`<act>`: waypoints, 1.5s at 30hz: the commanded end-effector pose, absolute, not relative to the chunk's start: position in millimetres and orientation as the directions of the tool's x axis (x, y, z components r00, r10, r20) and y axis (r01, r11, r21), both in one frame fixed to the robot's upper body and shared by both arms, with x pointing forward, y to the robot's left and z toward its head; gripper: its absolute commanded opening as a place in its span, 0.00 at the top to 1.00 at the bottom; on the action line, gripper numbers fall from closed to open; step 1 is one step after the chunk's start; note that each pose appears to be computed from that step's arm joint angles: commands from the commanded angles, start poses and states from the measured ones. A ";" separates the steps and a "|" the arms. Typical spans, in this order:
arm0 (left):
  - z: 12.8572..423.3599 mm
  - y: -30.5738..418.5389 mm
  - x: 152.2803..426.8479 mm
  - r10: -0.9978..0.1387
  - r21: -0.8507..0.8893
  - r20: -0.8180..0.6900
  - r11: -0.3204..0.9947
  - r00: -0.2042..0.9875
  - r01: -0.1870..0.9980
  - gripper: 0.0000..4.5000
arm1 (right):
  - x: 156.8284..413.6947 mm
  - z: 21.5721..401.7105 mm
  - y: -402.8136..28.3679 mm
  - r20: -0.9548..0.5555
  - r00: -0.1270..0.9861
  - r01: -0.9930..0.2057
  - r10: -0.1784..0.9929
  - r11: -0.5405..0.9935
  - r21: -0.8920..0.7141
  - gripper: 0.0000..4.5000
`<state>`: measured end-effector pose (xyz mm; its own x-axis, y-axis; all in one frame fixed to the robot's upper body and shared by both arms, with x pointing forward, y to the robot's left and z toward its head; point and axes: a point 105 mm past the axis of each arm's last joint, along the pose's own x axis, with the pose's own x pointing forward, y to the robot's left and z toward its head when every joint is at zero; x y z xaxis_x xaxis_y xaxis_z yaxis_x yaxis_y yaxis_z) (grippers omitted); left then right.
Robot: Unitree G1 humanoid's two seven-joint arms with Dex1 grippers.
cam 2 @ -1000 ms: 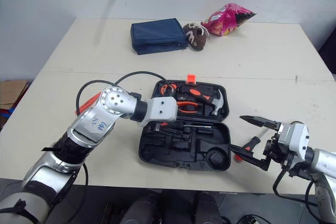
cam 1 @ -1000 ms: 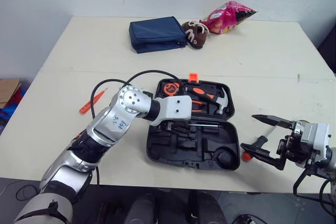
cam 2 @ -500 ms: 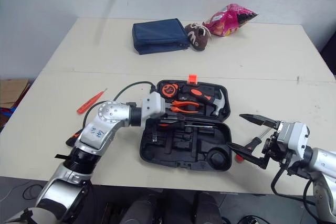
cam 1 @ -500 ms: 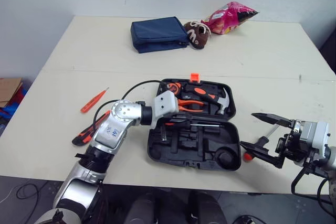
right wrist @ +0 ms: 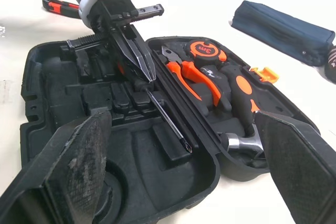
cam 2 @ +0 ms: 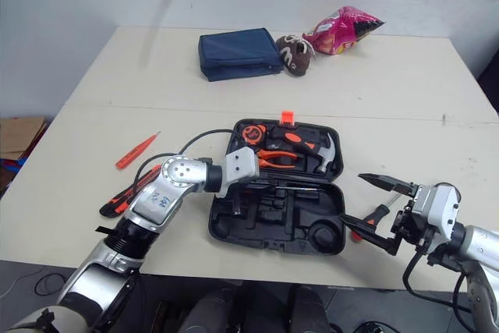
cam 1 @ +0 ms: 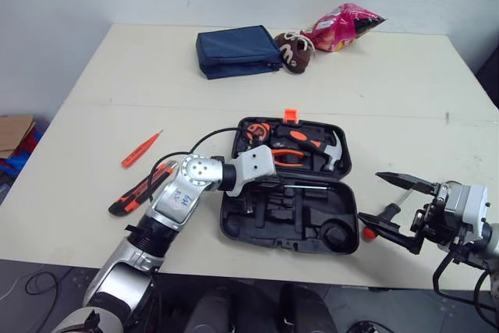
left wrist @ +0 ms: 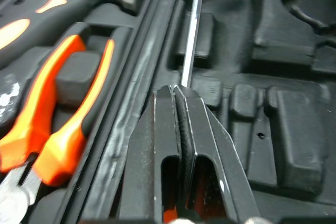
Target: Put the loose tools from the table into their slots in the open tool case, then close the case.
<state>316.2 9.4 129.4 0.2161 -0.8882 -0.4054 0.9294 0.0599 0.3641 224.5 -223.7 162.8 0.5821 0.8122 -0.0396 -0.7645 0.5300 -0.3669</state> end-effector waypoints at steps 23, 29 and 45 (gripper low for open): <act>184.9 23.1 306.9 -0.987 0.443 -0.154 -0.025 0.049 0.896 0.99 | 213.4 186.0 -249.3 0.009 0.690 -0.648 0.724 0.623 -0.439 0.00; 206.8 109.5 324.0 -0.966 0.455 -0.101 0.168 0.238 0.875 0.73 | 190.1 187.3 -304.6 -0.028 0.825 -0.491 0.564 0.692 -0.529 0.00; 198.8 399.2 307.8 -0.337 0.468 -0.190 0.795 0.922 0.387 0.01 | 52.3 165.4 -448.4 -0.075 0.989 0.062 -0.127 0.821 -0.567 0.00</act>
